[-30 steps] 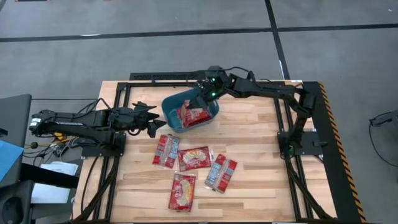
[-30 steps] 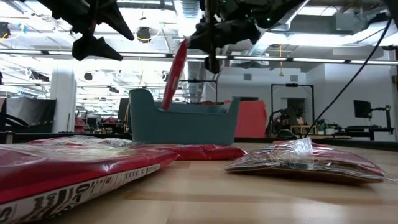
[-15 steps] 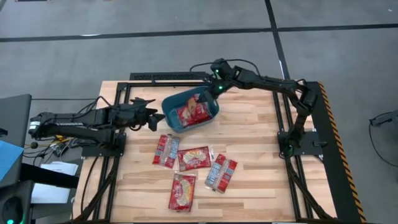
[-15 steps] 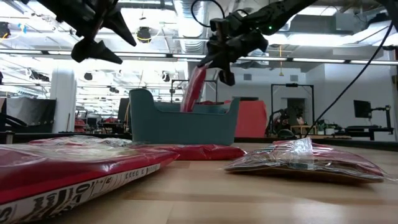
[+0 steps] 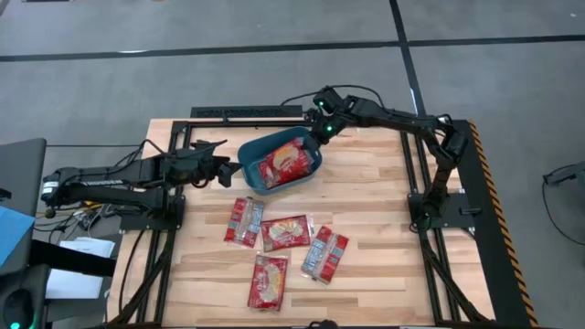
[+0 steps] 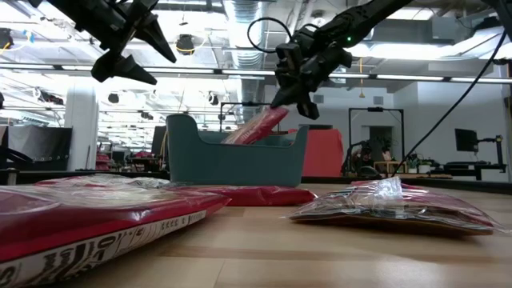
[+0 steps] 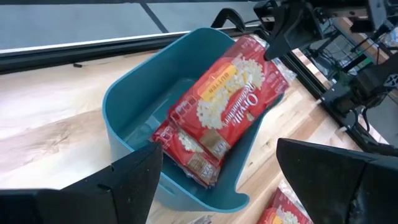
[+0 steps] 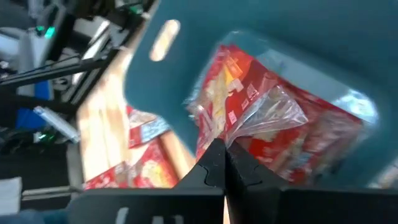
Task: Sort popcorn bags into baskets
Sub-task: Put the red popcorn bag into the blue bin
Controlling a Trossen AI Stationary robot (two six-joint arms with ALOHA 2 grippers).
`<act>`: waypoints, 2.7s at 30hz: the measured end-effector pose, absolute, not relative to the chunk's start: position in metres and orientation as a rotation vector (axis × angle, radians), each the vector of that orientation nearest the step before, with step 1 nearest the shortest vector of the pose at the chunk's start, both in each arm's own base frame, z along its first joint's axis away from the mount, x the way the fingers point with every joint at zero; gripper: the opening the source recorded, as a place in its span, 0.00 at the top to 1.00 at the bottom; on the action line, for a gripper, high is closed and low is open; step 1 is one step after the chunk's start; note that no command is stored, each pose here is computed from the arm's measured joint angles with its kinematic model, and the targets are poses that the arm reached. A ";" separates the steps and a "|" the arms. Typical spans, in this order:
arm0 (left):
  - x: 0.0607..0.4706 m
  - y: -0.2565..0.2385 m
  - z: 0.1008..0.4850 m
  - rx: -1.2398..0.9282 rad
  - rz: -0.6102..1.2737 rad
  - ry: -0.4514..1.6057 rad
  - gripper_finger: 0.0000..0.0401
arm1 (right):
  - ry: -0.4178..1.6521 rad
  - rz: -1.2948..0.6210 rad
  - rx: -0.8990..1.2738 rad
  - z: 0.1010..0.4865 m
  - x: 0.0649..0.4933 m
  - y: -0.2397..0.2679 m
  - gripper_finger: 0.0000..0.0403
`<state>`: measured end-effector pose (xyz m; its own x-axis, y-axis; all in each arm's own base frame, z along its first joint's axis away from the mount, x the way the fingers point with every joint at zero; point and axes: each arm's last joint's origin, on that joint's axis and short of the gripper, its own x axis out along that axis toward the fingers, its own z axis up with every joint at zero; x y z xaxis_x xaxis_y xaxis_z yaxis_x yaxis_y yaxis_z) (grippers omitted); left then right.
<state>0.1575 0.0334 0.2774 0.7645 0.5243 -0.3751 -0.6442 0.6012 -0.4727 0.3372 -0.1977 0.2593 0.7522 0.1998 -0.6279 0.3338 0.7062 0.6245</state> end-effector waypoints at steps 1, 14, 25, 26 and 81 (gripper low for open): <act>0.157 0.034 0.277 -0.629 0.684 0.205 0.24 | 0.745 -0.099 0.799 0.259 0.336 -0.198 0.97; 0.156 0.039 0.278 -0.642 0.716 0.192 0.24 | 0.782 -0.202 0.724 0.255 0.333 -0.201 0.87; 0.155 0.043 0.277 -0.645 0.738 0.186 0.24 | 0.766 -0.257 0.654 0.256 0.331 -0.209 0.66; 0.155 0.043 0.277 -0.645 0.737 0.187 0.24 | 0.765 -0.257 0.654 0.256 0.331 -0.209 0.64; 0.154 0.038 0.270 -0.567 0.593 0.349 0.24 | 1.250 0.520 -0.174 0.140 0.314 0.086 0.30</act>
<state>0.1542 0.0383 0.2704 0.7785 0.4247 -0.4622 -0.6100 0.6852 -0.3979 0.3141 0.0864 0.1396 0.2176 0.2800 -0.9350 -0.4662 0.8714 0.1525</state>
